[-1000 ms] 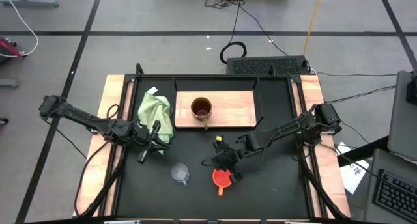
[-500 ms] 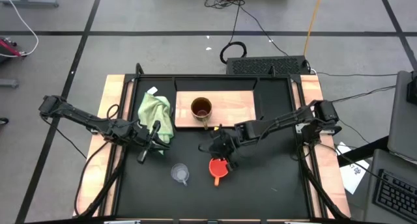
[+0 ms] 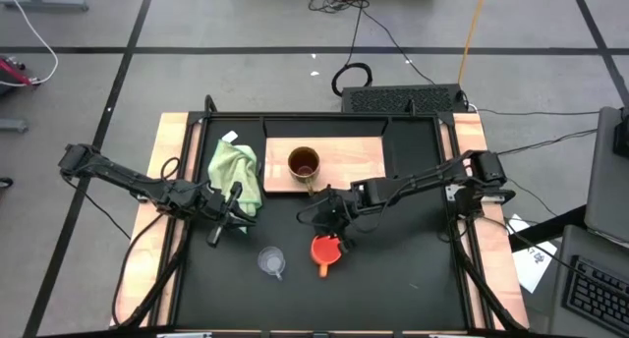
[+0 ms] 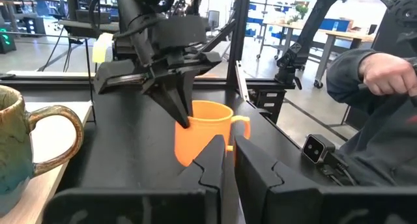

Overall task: Stack small to large cups/mugs on shelf
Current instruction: Put the orange mug to the right of the light green mug on the shelf

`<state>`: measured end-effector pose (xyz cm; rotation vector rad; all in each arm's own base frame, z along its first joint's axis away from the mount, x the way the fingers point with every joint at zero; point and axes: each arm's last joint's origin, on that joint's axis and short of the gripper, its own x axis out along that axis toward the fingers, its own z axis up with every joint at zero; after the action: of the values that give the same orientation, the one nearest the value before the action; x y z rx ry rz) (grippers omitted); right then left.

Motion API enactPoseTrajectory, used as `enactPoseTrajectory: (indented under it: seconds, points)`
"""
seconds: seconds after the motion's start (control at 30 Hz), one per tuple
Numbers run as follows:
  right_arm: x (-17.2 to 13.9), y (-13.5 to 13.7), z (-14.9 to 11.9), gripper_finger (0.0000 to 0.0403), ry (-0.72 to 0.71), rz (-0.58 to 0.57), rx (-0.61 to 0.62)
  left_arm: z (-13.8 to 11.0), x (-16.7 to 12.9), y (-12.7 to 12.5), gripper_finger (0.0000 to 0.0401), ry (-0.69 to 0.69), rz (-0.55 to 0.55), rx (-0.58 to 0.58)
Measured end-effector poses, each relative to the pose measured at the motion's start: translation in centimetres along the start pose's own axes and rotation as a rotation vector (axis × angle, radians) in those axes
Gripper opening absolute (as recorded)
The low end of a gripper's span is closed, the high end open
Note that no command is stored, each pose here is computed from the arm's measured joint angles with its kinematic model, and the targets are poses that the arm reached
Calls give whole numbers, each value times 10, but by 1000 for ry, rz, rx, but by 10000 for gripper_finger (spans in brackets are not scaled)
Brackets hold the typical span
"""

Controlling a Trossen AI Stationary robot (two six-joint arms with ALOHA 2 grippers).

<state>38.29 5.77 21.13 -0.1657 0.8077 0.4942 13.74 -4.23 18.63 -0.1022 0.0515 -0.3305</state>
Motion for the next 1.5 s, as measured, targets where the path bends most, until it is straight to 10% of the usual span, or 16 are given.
enactPoseTrajectory:
  seconds: [0.67, 1.1, 1.5]
  points:
    - [16, -7, -11, 8, 48, 12, 32, 0, 0, 0, 33, 2, -1, -2]
    - [17, -7, -9, 132, 21, 2, 78, -3, 0, 0, 33, 29, -3, -5]
    - [-33, 3, 15, 161, -101, -24, 58, -1, 0, 0, 33, 16, -4, -36]
